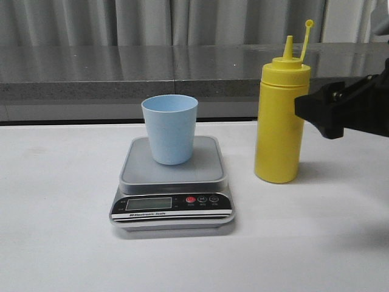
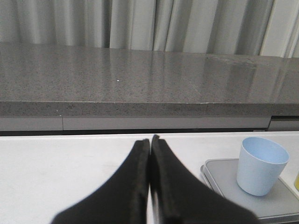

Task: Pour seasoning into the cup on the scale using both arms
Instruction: 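Reach the right gripper to the yellow squeeze bottle and grasp it, then lift the yellow bottle with the right gripper toward the cup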

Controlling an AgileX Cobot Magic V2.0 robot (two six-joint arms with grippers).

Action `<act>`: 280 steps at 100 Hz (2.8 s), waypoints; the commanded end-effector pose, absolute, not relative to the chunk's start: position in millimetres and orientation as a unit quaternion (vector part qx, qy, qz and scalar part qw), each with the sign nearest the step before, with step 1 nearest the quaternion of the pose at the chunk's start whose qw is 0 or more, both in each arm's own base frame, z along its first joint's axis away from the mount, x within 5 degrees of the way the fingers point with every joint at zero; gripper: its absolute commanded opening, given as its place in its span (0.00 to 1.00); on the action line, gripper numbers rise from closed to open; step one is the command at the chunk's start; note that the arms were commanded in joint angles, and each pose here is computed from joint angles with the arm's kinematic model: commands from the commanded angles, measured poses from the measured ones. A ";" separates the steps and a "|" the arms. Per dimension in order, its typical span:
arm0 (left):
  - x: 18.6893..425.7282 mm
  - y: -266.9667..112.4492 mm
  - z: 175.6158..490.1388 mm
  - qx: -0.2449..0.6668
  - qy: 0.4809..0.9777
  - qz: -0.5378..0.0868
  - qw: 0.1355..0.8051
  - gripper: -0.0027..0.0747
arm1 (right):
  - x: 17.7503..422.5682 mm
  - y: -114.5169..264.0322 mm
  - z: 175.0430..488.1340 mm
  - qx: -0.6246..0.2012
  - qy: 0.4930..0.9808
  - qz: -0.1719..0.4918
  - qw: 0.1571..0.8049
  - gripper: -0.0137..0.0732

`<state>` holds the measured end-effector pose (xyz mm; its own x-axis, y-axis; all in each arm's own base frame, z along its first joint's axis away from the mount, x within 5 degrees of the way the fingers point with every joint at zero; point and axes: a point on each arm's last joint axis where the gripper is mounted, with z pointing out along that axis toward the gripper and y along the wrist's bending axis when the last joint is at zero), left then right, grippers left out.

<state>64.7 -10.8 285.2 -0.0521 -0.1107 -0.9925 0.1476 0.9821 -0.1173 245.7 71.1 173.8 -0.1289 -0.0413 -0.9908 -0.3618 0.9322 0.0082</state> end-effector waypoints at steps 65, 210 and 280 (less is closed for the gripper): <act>64.2 -9.8 299.8 0.007 0.688 -0.096 0.719 0.01 | 303.1 92.2 171.7 -0.153 0.693 0.165 0.685 0.91; 64.2 -9.8 299.8 0.007 0.688 -0.096 0.719 0.01 | 312.7 105.0 215.0 -0.242 0.660 0.155 0.694 0.53; 64.2 -9.8 299.8 0.007 0.688 -0.096 0.719 0.01 | 321.5 156.1 296.5 -0.477 0.654 -0.051 0.585 0.53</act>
